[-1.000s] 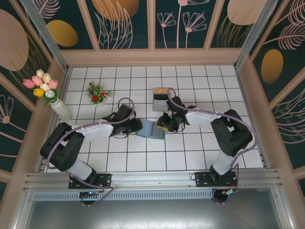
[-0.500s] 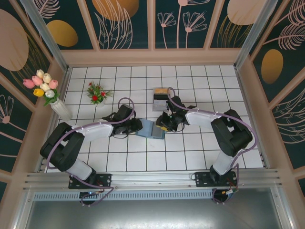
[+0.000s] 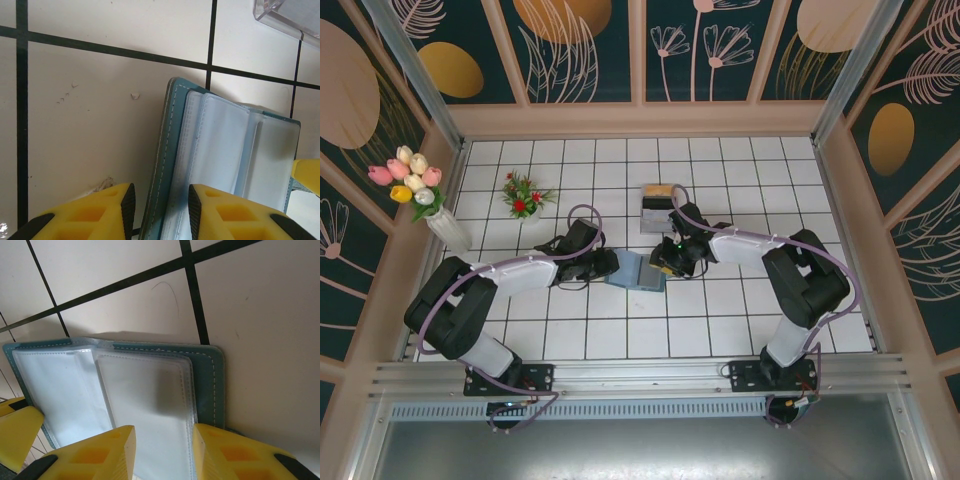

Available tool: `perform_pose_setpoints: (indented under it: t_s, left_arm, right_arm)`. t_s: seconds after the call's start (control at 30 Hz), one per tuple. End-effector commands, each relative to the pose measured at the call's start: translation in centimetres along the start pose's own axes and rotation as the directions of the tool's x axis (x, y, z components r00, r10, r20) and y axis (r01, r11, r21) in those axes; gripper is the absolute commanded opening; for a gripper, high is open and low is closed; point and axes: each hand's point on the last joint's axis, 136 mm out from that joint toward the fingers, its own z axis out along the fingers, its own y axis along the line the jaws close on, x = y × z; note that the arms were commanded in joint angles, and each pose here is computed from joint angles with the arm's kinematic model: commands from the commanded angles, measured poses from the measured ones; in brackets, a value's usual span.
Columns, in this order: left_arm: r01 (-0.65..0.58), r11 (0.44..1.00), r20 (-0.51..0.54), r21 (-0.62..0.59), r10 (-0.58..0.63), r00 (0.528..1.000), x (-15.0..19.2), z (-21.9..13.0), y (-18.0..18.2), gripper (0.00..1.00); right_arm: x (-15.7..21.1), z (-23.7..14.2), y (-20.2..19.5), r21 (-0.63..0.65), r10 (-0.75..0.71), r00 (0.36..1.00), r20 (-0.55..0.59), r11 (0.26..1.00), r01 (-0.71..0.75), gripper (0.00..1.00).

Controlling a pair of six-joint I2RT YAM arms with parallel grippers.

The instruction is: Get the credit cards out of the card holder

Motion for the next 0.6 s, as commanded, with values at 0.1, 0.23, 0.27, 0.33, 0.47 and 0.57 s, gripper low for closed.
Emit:
perform_pose_setpoints:
  t_s: [0.1,0.23,0.27,0.33,0.47,0.57]
  left_arm:
    - [-0.011,1.0,-0.005,0.013,0.011,1.0,0.2,0.2,-0.2,0.36]
    - [-0.012,1.0,-0.007,0.017,0.012,1.0,0.3,0.2,-0.2,0.36]
    - [-0.01,1.0,-0.007,0.016,0.01,1.0,0.2,0.2,-0.2,0.36]
    - [-0.01,1.0,-0.009,0.018,0.01,1.0,0.3,0.3,-0.2,0.36]
    - [-0.007,1.0,-0.015,0.021,0.007,1.0,0.5,0.4,-0.2,0.34]
    - [-0.005,1.0,-0.019,0.026,0.006,1.0,0.6,0.5,-0.2,0.32]
  right_arm:
    - [0.3,0.3,-0.8,0.026,-0.01,1.0,-0.016,1.0,0.01,0.37]
    - [0.4,0.8,-0.9,0.039,-0.018,0.999,-0.03,0.999,0.019,0.37]
    - [0.5,0.9,-0.9,0.04,-0.02,0.999,-0.033,0.999,0.021,0.37]
    - [0.5,1.1,-0.9,0.042,-0.02,0.999,-0.039,0.999,0.022,0.37]
    - [0.5,1.2,-0.1,0.005,-0.032,0.998,-0.047,0.999,0.032,0.37]
    - [0.4,0.5,1.6,-0.074,-0.057,0.998,-0.031,0.996,0.055,0.37]
